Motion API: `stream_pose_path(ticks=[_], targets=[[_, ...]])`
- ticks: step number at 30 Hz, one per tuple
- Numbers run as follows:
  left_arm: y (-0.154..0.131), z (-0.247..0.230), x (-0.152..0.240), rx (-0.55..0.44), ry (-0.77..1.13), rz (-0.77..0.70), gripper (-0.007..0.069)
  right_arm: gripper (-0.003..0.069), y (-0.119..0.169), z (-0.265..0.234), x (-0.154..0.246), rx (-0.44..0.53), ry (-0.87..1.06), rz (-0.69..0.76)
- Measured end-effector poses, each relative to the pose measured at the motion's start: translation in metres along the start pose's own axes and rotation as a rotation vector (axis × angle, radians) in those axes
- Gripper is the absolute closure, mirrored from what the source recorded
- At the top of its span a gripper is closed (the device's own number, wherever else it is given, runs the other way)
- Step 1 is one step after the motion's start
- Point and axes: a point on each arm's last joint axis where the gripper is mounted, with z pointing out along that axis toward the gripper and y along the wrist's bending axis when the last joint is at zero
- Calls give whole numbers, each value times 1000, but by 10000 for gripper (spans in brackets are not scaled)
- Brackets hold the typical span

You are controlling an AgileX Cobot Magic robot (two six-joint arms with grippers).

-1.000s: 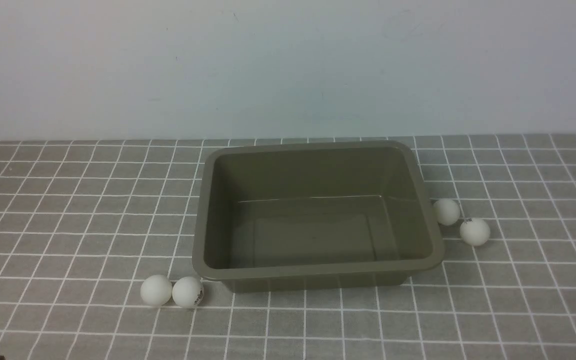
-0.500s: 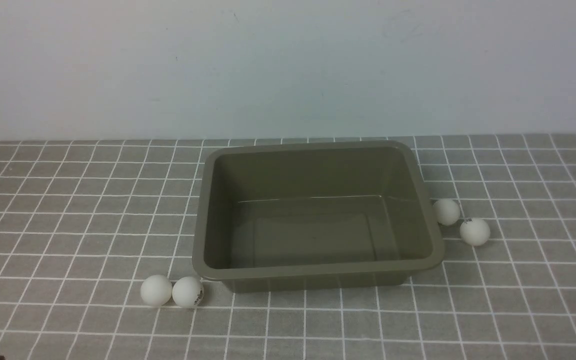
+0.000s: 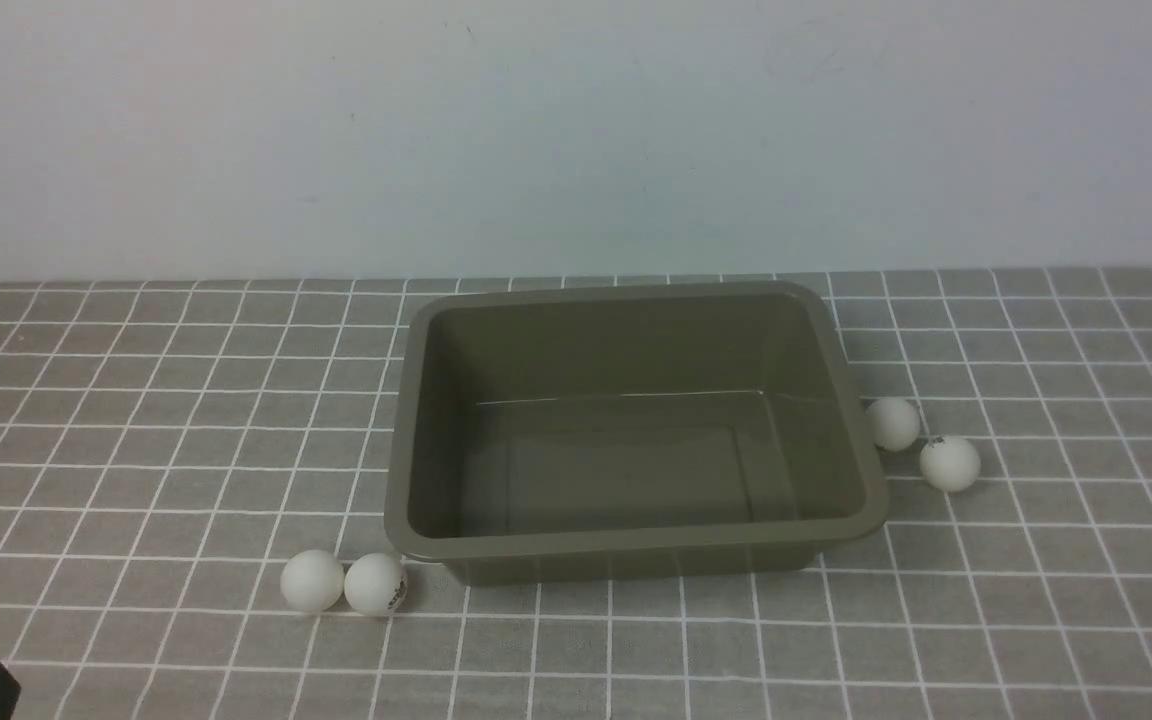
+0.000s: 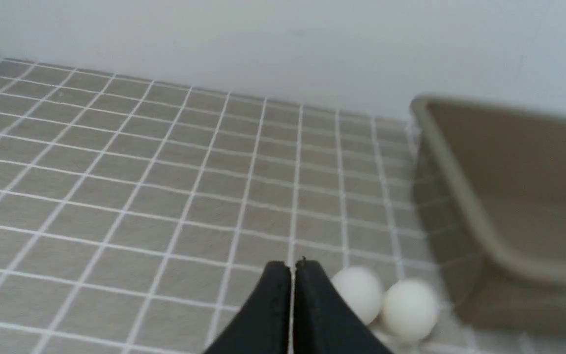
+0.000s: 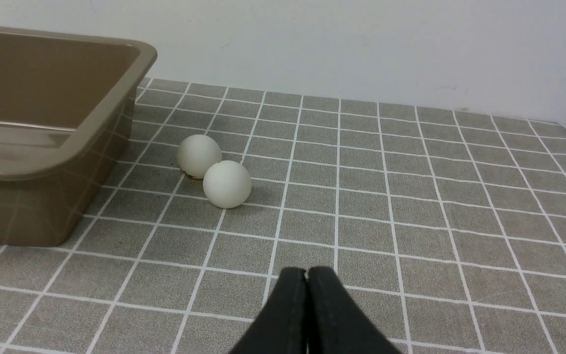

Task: Put the table tennis balls into the box on the grey coffee tablecloth.
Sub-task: 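Reach for and grasp a ping pong ball on the table beside the basket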

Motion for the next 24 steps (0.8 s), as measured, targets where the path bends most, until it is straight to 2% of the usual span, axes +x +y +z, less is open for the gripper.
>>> stream_pose_path(ticks=[6,8,10,11,12,14,16,19,24], targets=[[-2,-2,-19,50,-201,-252,630,673,1,0,-1,-7,-16,27],[0,-5,-31,67,-339,-375,630,673,2,1,-4,-29,-64,147],[1,-8,-37,74,-405,-417,630,673,3,0,-8,-46,-105,246],[-1,-11,-46,93,-454,-449,630,673,3,-1,-15,-69,-182,413],[-1,-11,-46,93,-454,-451,630,673,3,-1,-15,-73,-182,433],[-12,-19,-64,135,-474,-431,630,673,1,-2,-22,-95,-253,609],[-26,-29,-86,182,-461,-376,630,673,-1,-4,-26,-104,-302,714],[-53,-36,-120,180,-259,-243,630,673,-2,-4,-28,-109,-336,790],[-70,-8,-138,52,236,-78,630,673,-3,-5,-30,-111,-352,805]])
